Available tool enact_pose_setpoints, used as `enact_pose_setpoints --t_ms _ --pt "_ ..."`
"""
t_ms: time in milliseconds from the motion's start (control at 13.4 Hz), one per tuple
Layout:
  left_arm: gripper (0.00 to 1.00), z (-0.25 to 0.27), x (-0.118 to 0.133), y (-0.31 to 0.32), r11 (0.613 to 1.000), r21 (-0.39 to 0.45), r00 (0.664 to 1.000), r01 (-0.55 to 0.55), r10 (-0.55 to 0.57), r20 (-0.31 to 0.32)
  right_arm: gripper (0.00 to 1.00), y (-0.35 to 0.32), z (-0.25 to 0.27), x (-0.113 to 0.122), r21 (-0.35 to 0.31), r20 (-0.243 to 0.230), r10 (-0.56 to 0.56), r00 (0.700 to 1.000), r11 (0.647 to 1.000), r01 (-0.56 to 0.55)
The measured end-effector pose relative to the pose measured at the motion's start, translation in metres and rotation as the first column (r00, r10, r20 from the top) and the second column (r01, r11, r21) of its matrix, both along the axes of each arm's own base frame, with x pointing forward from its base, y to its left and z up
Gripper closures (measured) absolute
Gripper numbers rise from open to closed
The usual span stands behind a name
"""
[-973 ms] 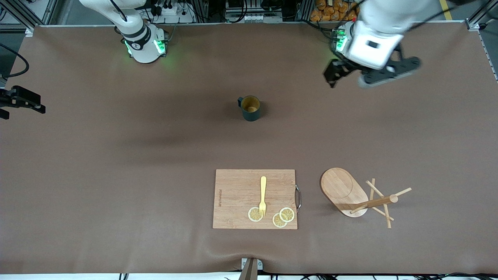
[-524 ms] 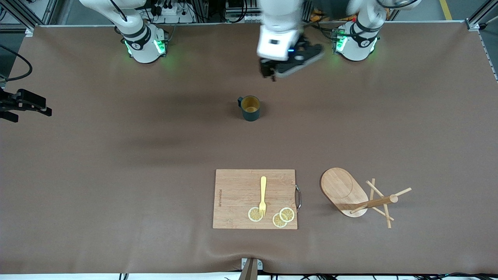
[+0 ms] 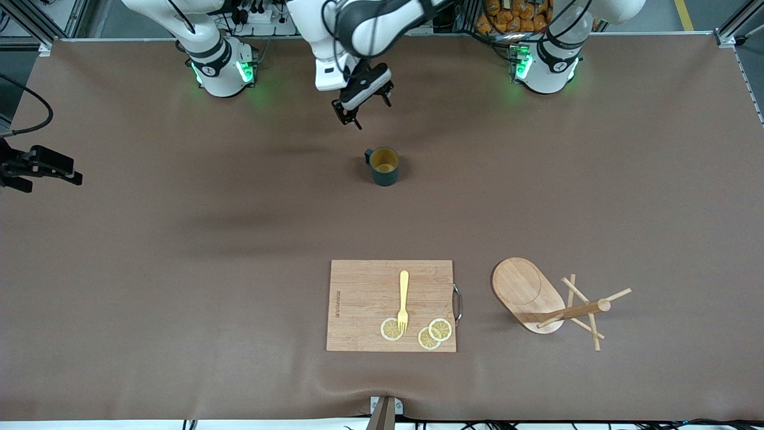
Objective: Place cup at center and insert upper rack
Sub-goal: 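Move the left gripper over the teal mug, then lower the left gripper and grasp the mug handle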
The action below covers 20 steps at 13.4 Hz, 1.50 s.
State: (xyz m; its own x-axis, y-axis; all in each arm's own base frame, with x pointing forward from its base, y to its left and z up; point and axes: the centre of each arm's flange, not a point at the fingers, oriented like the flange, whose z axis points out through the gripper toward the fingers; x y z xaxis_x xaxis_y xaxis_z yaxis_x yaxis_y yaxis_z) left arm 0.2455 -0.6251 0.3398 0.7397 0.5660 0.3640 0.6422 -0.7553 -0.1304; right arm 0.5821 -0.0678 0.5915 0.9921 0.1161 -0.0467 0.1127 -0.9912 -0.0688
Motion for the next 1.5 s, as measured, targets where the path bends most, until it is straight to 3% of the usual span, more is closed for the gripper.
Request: enact_pose_setpoints --t_ms 374,673,823,1197,1496 --pt "0.00 -0.079 -0.022 -0.031 0.997 0.021 0.992 -0.077 0.074 0.099 0.00 -0.001 -0.004 0.000 0.001 -0.006 -0.002 1.000 1.000 0.002" --pt "0.00 -0.119 -0.035 -0.041 0.997 0.021 0.972 -0.080 0.074 0.223 0.00 -0.001 -0.004 0.000 0.002 -0.006 -0.002 1.000 1.000 0.002" --pt "0.00 -0.127 -0.038 -0.041 0.997 0.032 0.969 -0.076 0.066 0.236 0.00 -0.001 -0.004 0.000 0.002 -0.006 -0.002 1.000 1.000 0.002" --pt "0.04 -0.160 -0.015 -0.030 0.991 0.067 0.963 -0.112 0.091 0.253 0.00 -0.002 -0.003 0.000 -0.003 -0.001 -0.003 1.000 1.000 0.003" --pt "0.09 -0.170 -0.001 -0.027 0.989 0.070 0.957 -0.130 0.107 0.268 0.00 -0.006 -0.001 -0.002 -0.052 -0.004 0.001 1.000 0.999 -0.001"
